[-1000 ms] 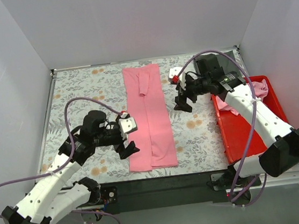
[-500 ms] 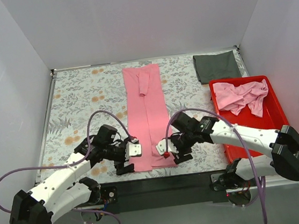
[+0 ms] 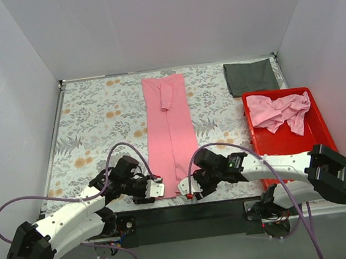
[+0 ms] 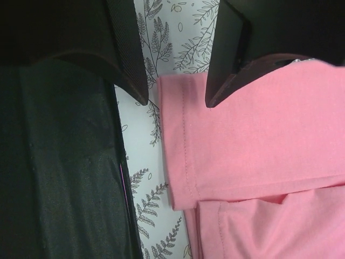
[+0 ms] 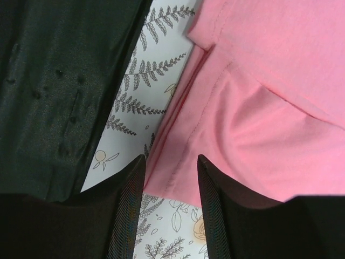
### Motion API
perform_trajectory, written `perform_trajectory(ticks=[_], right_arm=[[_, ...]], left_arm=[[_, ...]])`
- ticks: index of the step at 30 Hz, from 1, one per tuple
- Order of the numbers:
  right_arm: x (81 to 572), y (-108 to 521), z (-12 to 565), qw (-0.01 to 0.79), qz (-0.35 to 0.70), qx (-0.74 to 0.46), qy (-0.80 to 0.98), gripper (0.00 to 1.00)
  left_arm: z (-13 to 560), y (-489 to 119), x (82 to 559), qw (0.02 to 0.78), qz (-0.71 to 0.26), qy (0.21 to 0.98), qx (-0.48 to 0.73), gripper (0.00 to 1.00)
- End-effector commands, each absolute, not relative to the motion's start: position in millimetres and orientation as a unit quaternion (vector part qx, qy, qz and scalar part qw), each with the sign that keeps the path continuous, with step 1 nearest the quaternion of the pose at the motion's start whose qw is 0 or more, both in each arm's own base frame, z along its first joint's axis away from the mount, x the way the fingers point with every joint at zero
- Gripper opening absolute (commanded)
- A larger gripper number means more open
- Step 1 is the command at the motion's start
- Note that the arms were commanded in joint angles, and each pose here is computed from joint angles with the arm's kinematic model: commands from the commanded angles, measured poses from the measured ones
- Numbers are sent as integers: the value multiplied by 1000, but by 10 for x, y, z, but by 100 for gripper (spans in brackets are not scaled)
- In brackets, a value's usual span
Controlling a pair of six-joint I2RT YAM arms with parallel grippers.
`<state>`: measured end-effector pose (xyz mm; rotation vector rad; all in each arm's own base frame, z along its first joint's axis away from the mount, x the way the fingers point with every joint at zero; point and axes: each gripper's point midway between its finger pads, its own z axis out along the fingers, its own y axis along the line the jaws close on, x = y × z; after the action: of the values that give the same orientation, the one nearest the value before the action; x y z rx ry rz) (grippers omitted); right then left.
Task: Fold and stack the t-shirts
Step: Fold the tshirt
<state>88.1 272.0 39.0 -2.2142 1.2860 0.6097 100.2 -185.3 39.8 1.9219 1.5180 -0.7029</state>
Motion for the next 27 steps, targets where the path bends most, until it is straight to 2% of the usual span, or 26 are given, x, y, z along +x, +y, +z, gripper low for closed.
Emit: perform_trajectory(ticks=[1,14,19,20,23,25,26,27], right_arm=[[937,2779,350,267,216,-802,489,49],[926,2614,109,250,192,-807,500,42],[922,2524,-29,234,181,-810,506,34],[921,2517,-34,234,180,-810,507,33],[923,2459,-98,225,172,-810,514,26],[913,2427,-130,220,170,-810,516,20],[921,2427,-129,221,168,-810,517,12],[918,2421,-133,221,168,-809,517,8]], left_arm=[[378,-1905,1019,305,-261,557,727,44],[161,-1858,970,285,-241,555,743,41],[83,-1831,995,273,-233,570,739,36],[84,-1839,996,272,-234,573,737,34],[69,-1846,1022,271,-232,582,731,15],[68,-1850,1028,269,-232,584,730,10],[73,-1854,1039,269,-230,585,730,8],[64,-1853,1041,267,-230,586,730,6]])
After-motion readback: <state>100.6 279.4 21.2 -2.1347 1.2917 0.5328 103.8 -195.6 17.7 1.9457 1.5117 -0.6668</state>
